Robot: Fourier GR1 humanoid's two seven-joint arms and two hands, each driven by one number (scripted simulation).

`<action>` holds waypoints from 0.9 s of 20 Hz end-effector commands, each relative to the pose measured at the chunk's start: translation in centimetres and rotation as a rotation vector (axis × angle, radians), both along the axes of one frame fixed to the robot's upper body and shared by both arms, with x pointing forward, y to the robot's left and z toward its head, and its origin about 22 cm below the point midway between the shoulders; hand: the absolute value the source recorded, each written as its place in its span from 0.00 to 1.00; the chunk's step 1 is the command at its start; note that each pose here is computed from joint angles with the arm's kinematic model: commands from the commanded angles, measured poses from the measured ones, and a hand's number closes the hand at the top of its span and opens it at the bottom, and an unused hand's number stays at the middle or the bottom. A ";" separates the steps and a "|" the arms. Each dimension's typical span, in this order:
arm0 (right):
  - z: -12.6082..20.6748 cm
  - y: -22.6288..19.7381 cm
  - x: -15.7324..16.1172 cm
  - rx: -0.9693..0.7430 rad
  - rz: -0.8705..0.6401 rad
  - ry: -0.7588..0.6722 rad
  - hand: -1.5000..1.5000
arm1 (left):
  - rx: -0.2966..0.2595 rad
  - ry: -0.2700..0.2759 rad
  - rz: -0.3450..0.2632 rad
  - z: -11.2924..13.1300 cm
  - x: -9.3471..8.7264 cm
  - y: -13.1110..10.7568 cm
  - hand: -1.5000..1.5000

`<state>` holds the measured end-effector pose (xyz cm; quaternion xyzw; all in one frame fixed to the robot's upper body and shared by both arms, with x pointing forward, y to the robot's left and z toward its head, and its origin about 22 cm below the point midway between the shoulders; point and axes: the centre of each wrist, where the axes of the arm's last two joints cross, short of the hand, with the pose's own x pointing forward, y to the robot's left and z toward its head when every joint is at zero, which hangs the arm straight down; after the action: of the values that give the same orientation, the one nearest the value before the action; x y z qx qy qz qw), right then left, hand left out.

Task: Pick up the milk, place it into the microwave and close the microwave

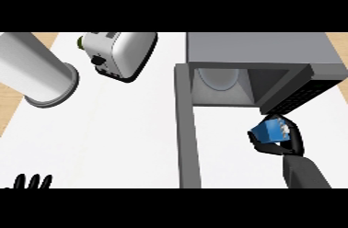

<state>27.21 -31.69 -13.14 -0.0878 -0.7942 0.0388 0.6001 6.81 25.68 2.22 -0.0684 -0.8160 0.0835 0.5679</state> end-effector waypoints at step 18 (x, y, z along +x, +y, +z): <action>1.2 6.8 0.7 0.069 -0.091 -0.165 1.00 | 0.014 0.001 0.029 0.5 -0.6 0.6 0.00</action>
<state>28.71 -25.22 -12.75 -0.1072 -0.8207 -0.0186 0.5609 6.48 26.30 3.00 -0.0678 -0.8150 0.0878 0.5687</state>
